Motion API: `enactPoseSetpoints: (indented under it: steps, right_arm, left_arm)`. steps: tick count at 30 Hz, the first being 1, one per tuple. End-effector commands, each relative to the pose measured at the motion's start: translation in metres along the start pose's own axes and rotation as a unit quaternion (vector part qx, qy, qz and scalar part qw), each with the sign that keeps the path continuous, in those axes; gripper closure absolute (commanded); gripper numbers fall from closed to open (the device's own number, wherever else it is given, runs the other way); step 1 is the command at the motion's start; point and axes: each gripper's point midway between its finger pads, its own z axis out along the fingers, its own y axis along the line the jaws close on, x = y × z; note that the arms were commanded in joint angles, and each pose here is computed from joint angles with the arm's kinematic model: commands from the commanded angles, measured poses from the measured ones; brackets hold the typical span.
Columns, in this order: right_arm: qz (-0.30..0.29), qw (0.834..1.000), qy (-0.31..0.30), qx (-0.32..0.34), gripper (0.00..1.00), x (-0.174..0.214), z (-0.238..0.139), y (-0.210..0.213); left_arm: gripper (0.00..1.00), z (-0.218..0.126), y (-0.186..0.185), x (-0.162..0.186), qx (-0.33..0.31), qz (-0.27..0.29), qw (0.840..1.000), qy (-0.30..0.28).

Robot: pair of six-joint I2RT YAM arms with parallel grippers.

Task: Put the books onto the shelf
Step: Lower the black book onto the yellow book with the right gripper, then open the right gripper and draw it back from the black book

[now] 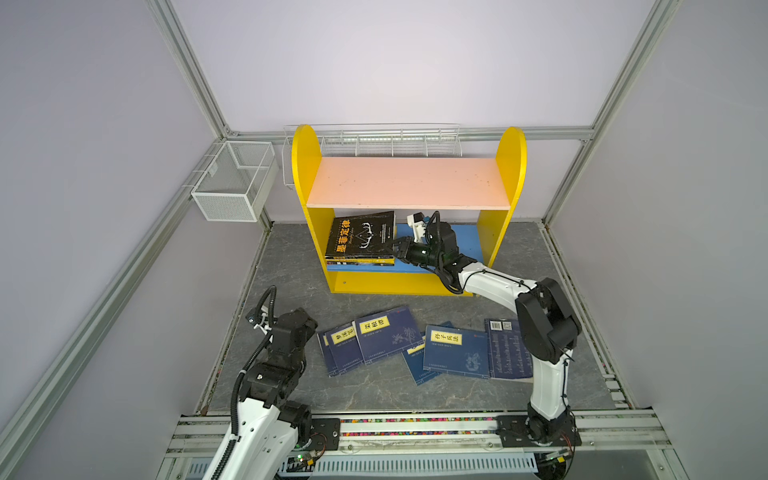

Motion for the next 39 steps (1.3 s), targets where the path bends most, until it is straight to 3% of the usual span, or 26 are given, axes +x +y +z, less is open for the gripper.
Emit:
enactPoseSetpoints:
  steps: [1,7,14,24,33,39]
  right_arm:
    - [-0.025,0.999,-0.006,-0.029,0.77,-0.008,0.003,0.028]
    - [-0.051,0.997,0.005,0.051,0.48,-0.005,-0.001,0.017]
    - [-0.086,0.984,0.022,0.157,0.31,-0.006,-0.010,0.003]
    - [-0.153,0.960,0.032,0.233,0.19,-0.011,-0.027,-0.007]
    - [-0.259,0.940,0.083,0.206,0.15,0.007,-0.034,0.005]
    - [-0.293,0.923,0.113,0.221,0.16,0.022,-0.031,-0.005]
  left_arm:
    - [0.24,0.000,0.004,-0.001,-0.010,0.005,1.000,-0.002]
    - [0.24,0.001,0.004,-0.001,-0.009,0.006,1.000,-0.001]
    - [0.24,0.001,0.004,0.000,-0.009,0.006,1.000,-0.001]
    - [0.24,0.001,0.003,0.000,-0.009,0.008,1.000,-0.001]
    - [0.24,0.002,0.003,0.000,-0.009,0.008,1.000,0.001]
    - [0.24,0.003,0.002,0.001,-0.011,0.009,1.000,0.004]
